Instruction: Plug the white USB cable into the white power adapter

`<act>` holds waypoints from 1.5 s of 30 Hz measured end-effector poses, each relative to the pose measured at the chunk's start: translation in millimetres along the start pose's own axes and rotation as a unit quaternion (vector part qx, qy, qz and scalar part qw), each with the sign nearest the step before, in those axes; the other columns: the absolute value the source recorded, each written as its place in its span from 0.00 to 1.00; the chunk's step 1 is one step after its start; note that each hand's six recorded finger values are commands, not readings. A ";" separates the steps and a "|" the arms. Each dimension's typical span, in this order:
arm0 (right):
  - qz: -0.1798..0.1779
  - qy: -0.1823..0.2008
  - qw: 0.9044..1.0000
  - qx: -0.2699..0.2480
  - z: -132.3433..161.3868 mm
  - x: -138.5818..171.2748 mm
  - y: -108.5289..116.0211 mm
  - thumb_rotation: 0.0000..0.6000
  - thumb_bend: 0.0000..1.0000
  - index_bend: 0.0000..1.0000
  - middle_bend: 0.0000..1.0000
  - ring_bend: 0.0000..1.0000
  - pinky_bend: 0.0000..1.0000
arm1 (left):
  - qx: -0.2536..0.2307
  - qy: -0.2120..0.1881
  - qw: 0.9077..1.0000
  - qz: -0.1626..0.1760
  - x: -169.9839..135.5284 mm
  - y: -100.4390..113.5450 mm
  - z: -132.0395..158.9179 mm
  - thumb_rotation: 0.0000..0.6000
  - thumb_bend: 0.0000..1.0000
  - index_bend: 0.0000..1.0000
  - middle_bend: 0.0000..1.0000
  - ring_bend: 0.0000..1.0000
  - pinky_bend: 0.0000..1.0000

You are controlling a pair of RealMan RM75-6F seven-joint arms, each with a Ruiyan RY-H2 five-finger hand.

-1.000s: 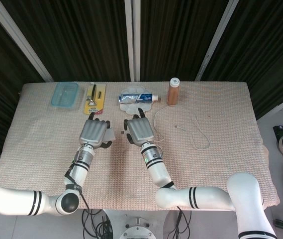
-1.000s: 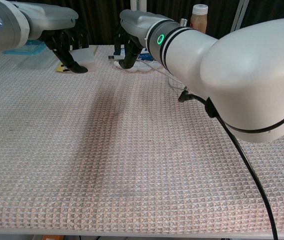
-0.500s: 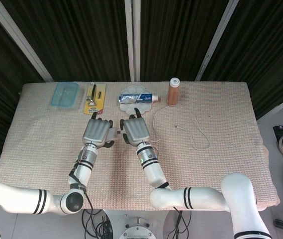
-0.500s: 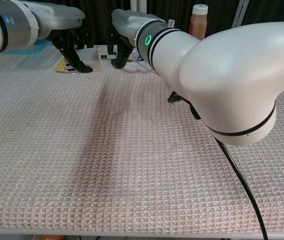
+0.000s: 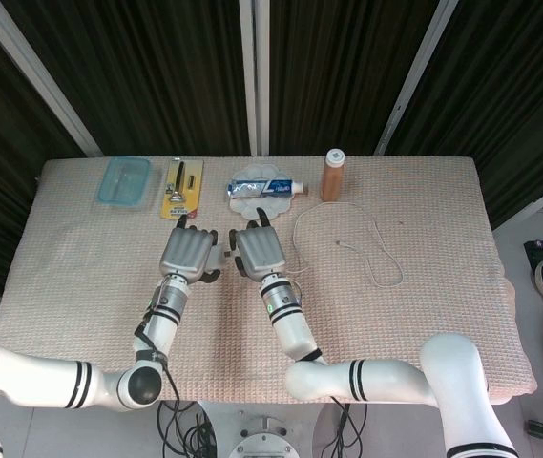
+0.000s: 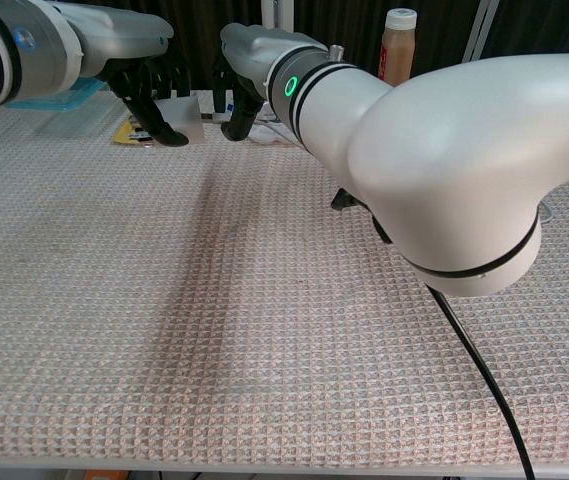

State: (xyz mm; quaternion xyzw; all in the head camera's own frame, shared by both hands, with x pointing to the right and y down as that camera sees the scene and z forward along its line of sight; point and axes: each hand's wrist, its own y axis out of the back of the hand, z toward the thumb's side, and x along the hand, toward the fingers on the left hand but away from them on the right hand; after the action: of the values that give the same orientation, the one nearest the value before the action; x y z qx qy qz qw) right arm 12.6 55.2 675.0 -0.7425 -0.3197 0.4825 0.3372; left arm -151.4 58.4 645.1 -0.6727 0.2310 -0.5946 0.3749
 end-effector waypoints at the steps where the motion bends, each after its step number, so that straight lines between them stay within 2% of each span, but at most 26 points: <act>1: 0.000 0.000 1.000 0.000 0.2 -0.1 -0.2 1.00 0.50 0.67 0.54 0.28 0.03 | 0.001 0.000 1.000 -0.001 0.3 -0.3 0.3 0.85 0.20 0.52 0.55 0.34 0.12; 38: 0.001 -0.001 1.000 -0.002 9.5 -0.1 -10.4 1.00 0.47 0.67 0.54 0.29 0.03 | -0.009 0.004 1.000 -0.017 10.8 -2.7 6.6 0.86 0.20 0.52 0.55 0.35 0.13; 45: 0.002 -0.001 1.000 -0.005 9.5 0.8 -12.7 1.00 0.38 0.63 0.54 0.29 0.03 | -0.009 0.006 1.000 -0.019 11.2 -3.8 6.8 0.86 0.20 0.52 0.55 0.35 0.14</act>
State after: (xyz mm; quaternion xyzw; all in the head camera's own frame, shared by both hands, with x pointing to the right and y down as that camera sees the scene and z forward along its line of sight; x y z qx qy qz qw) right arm 2.2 64.9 681.9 -0.7442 -0.3207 0.4828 0.3320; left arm -143.2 53.8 655.0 -0.6769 0.2258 -0.6031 0.3564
